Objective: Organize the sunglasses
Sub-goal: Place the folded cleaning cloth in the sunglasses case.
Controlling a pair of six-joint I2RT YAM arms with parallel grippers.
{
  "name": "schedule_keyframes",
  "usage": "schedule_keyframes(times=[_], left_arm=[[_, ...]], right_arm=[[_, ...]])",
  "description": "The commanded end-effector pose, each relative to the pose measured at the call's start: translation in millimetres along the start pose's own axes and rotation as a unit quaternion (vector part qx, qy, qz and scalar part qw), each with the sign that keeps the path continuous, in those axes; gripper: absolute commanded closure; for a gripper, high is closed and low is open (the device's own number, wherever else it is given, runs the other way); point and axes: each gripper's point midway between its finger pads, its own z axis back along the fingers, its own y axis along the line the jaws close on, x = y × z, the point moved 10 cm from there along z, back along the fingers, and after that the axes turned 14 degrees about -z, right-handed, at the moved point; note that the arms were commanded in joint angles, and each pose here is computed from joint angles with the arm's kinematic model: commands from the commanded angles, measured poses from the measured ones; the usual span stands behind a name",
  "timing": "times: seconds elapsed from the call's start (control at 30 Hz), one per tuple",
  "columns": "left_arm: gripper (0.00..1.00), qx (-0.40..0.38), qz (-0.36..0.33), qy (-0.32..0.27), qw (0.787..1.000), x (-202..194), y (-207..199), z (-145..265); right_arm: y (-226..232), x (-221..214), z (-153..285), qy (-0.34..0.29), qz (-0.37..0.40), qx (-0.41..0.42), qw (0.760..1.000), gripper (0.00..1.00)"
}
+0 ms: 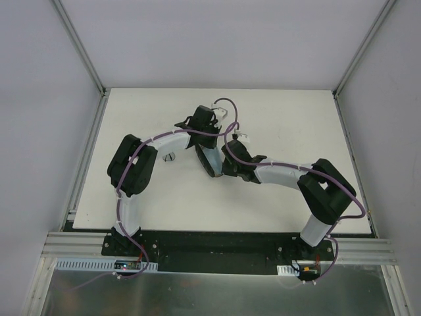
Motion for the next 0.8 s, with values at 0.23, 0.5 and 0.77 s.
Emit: schedule_keyframes(times=[0.23, 0.5, 0.77], left_arm=[[0.92, 0.059, -0.018, -0.001, 0.998, 13.7, 2.3, 16.3], [0.7, 0.061, -0.01, -0.008, 0.998, 19.3, 2.5, 17.2], [0.57, 0.064, -0.01, -0.032, 0.997, 34.5, 3.0, 30.1]], right_arm=[[3.7, 4.7, 1.0, 0.003, 0.0, 0.02, 1.0, 0.99], [0.9, 7.0, 0.2, 0.001, -0.001, 0.016, 1.0, 0.99], [-2.4, 7.1, 0.6, 0.001, -0.003, 0.013, 1.0, 0.99]])
